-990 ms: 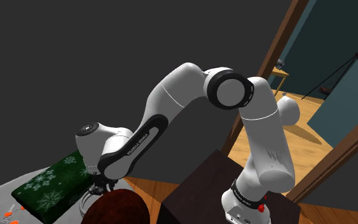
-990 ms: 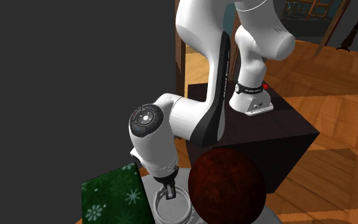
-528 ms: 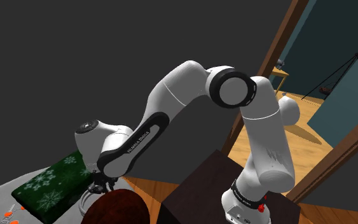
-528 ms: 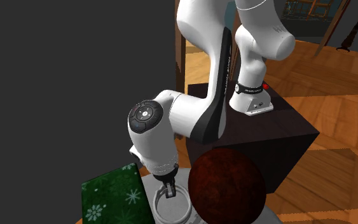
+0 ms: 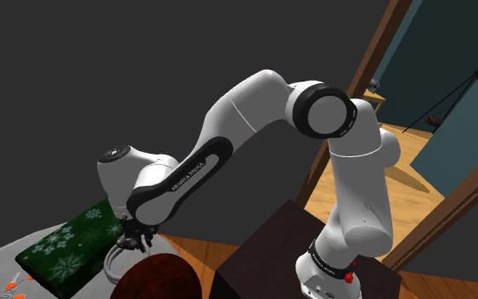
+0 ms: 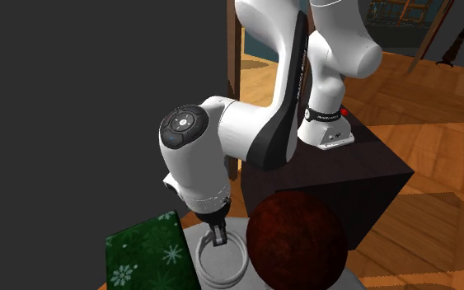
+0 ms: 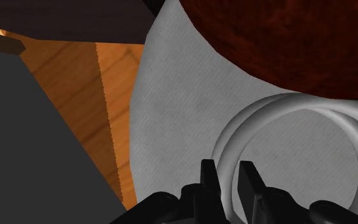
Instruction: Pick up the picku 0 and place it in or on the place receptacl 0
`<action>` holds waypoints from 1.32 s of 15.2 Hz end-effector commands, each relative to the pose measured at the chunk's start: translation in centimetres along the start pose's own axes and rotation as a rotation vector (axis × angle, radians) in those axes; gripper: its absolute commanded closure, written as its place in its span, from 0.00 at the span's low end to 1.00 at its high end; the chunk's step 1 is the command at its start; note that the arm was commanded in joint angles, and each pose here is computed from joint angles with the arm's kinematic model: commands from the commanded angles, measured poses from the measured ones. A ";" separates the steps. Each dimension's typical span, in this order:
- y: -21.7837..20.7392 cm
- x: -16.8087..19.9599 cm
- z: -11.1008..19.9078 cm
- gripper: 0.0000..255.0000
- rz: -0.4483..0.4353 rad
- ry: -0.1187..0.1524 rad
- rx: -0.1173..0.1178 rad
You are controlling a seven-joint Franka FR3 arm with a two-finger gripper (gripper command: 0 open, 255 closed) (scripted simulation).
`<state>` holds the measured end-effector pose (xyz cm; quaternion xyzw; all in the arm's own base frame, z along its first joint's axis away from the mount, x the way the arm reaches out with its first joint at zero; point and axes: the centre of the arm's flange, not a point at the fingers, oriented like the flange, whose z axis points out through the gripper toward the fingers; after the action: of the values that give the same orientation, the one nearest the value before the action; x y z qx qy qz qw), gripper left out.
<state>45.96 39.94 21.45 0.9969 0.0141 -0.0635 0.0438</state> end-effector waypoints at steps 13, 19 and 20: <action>0.5 -1.1 -7.3 1.00 -0.001 0.000 0.000; 0.8 -1.5 -10.4 1.00 -0.001 0.000 0.000; 0.8 -1.5 -10.9 1.00 -0.001 0.000 0.000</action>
<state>45.84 40.17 31.80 0.9969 0.0144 -0.0636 0.0438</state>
